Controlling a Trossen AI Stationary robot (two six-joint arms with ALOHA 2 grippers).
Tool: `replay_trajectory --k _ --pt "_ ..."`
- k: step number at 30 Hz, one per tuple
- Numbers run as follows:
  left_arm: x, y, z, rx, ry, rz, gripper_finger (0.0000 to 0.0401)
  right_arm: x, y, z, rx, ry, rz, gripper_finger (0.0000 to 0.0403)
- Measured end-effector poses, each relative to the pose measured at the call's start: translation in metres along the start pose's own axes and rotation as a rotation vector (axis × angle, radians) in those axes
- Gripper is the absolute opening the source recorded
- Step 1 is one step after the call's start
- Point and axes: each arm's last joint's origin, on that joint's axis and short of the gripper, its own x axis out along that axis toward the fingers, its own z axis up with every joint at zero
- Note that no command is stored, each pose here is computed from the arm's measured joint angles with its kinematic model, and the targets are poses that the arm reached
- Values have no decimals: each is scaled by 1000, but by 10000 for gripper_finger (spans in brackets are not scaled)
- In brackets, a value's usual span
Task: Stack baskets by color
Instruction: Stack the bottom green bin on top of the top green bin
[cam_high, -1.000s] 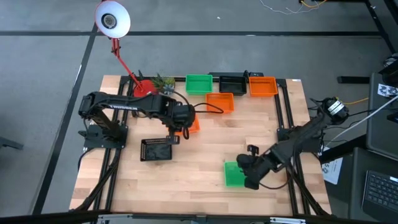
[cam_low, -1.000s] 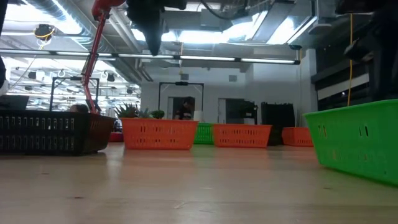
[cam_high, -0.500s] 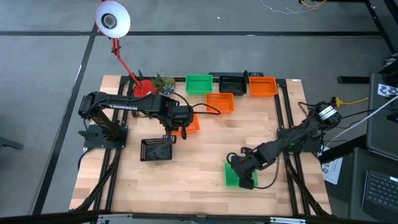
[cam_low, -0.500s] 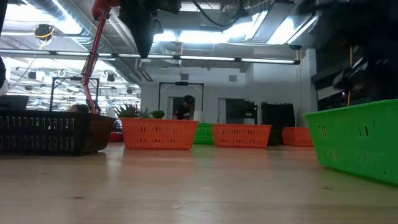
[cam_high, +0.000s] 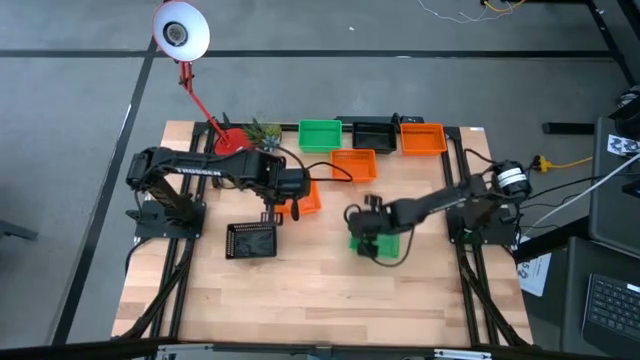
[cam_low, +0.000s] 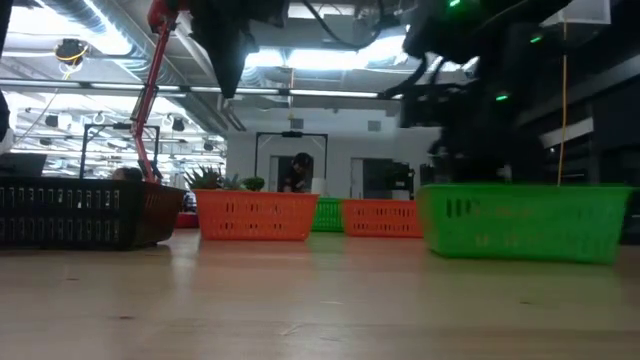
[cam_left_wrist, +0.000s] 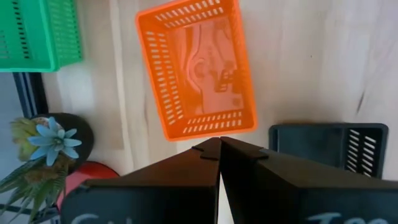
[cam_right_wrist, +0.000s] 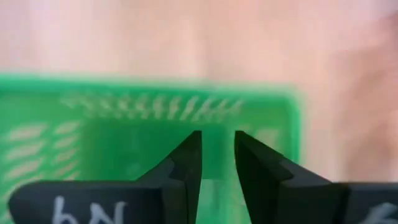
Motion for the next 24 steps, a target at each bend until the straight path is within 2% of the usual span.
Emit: replay_trajectory --k 5,9,13,16,19,24 --pt "1 4 1 -15 -8 4 0 7 -31 18 -21 -116 -142 96" --pt "1 6 2 -32 -18 8 0 6 -45 35 -52 -264 -165 96" --pt "2 8 5 -44 -48 10 0 -4 -44 40 -63 -326 -51 96" --pt "2 12 12 -38 -116 14 0 -21 -34 36 -50 -312 91 96" --pt "1 17 24 7 -249 -20 0 -49 -21 24 -54 -268 179 96" --pt "8 27 54 80 -581 -185 0 -112 -8 -10 8 -223 189 96"
